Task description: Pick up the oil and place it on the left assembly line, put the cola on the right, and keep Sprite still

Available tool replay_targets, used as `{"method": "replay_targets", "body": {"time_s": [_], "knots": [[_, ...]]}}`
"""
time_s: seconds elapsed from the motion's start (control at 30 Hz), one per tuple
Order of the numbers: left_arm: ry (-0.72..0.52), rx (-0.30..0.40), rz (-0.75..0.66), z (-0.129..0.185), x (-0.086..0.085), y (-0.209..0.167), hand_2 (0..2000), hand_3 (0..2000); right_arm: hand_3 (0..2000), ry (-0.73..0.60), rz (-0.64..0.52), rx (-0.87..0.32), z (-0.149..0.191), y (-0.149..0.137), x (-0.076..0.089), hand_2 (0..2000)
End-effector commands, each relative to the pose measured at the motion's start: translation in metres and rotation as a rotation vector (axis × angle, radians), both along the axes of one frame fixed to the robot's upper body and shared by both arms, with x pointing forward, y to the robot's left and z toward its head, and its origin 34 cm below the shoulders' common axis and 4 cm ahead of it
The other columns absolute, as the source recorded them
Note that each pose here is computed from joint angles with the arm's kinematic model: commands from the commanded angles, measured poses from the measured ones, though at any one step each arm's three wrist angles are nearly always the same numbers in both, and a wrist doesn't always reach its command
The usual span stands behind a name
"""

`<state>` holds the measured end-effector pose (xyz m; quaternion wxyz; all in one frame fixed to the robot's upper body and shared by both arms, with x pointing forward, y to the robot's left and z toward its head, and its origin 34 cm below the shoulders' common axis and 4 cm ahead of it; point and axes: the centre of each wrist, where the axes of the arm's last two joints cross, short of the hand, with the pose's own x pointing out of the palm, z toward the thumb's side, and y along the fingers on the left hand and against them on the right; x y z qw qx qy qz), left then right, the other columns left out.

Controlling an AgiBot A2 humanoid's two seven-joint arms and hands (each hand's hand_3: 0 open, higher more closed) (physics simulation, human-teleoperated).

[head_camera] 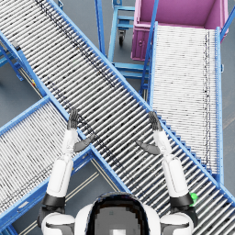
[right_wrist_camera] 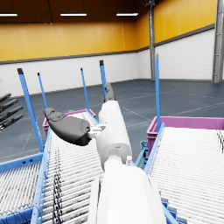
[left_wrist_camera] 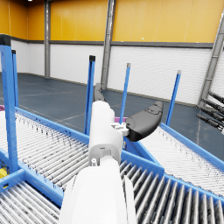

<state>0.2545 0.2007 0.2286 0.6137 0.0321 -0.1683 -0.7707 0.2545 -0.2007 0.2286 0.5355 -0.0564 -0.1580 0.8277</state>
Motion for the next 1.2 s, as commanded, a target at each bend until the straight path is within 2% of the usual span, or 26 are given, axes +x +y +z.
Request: {"method": "replay_targets", "body": {"time_s": [0.03, 1.2], "knots": [[0.0, 0.0, 0.0, 0.0, 0.0, 0.0, 0, 0, 0, 0.0, 0.0, 0.0, 0.0, 0.0, 0.0, 0], [0.0, 0.0, 0.0, 0.0, 0.0, 0.0, 0, 0, 0, 0.0, 0.0, 0.0, 0.0, 0.0, 0.0, 0]]}}
